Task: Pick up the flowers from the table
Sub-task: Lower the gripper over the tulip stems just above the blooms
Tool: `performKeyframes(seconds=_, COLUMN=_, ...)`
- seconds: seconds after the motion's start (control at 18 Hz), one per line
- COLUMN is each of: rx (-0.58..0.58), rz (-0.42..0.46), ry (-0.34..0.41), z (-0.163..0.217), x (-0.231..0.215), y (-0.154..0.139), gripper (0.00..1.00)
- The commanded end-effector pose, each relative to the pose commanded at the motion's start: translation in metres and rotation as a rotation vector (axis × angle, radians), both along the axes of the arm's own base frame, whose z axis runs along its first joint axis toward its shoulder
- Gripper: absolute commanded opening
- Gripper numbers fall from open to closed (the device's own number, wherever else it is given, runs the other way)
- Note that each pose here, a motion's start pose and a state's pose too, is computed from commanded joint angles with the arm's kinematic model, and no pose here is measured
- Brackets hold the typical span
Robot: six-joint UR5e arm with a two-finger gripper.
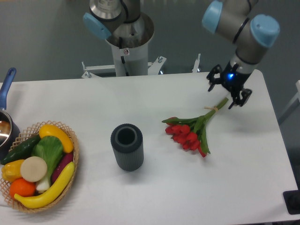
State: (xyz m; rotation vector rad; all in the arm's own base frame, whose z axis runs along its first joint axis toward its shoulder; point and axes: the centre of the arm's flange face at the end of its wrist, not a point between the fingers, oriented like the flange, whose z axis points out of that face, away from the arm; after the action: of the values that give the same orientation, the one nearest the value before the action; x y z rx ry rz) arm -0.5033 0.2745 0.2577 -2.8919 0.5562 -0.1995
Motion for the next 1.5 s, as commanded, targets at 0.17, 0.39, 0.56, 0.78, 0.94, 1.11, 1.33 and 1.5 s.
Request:
performKeyframes(seconds=0.17, rx=-0.006, rz=-0.007, ry=-0.003, z=-0.017, x=0.006, y=0.013, gripper=1.0)
performKeyframes(seconds=0.39, rx=0.001, rz=0.012, ry=0.034, z=-0.038, x=0.012, y=0.012, gripper=1.0)
performKeyframes(seconds=0.56, rx=0.001, rz=0.012, ry=0.047, z=-0.041, x=0.01, y=0.013, gripper=1.0)
performKeyframes(seconds=0.78, rx=-0.001, rz=0.012, ry=0.044, z=-0.051, x=0.008, y=0.013, gripper=1.0)
performKeyframes(seconds=0.94, rx=-0.006, rz=0.01, ry=0.027, z=-0.059, x=0.014, y=0.011, gripper=1.0)
performKeyframes(seconds=1.11, rx=-0.008, rz=0.009, ry=0.018, z=-0.063, x=0.018, y=0.011, gripper=1.0)
performKeyframes(seconds=1.33, rx=-0.006, rz=0.007, ry=0.025, z=-0.074, x=0.015, y=0.013, gripper=1.0)
performKeyframes(seconds=1.5, rx=-0.007, rz=0.006, ry=0.022, z=-0.079, x=0.017, y=0.013, gripper=1.0)
